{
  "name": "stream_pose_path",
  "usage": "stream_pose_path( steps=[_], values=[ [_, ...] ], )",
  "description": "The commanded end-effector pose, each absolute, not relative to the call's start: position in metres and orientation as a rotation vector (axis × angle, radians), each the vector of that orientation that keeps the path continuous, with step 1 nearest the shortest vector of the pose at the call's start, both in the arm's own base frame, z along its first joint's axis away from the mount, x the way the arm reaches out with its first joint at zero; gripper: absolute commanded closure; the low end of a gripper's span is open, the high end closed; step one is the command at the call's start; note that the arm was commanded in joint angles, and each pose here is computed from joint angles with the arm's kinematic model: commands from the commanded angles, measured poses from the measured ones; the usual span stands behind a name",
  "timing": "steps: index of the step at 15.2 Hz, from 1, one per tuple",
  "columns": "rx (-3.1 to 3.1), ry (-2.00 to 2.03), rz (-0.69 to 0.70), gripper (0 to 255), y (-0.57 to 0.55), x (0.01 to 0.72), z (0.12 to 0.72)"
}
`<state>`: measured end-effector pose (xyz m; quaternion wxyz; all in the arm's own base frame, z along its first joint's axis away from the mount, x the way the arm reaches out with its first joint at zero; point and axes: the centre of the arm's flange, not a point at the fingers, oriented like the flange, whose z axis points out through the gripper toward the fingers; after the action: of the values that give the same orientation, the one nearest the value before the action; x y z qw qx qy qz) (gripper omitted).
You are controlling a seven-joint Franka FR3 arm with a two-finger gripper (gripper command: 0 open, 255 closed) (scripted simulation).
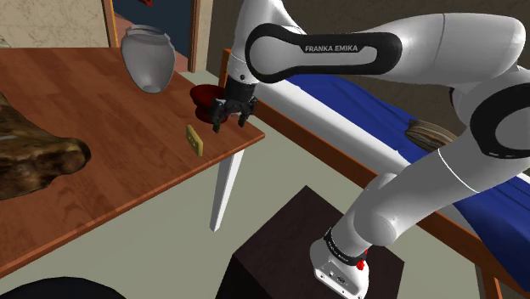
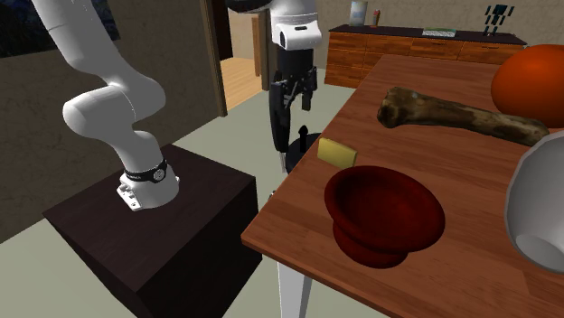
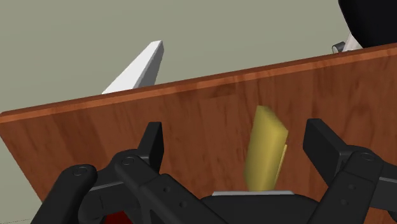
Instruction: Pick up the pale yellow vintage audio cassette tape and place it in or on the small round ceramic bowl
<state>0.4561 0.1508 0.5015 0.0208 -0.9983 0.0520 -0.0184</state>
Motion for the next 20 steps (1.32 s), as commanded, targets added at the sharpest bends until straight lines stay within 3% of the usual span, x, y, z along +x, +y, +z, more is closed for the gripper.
stream_pose_path(
  steps=[1, 6, 13, 20],
  values=[
    [-3.105, 0.176, -0.042, 0, 0.170, 0.474, 0.484],
    [-3.133, 0.207, -0.007, 0, 0.208, 0.516, 0.445],
    [-3.133, 0.207, -0.007, 0, 0.208, 0.516, 0.408],
    [-3.133, 0.207, -0.007, 0, 0.208, 0.516, 0.405]
  ],
)
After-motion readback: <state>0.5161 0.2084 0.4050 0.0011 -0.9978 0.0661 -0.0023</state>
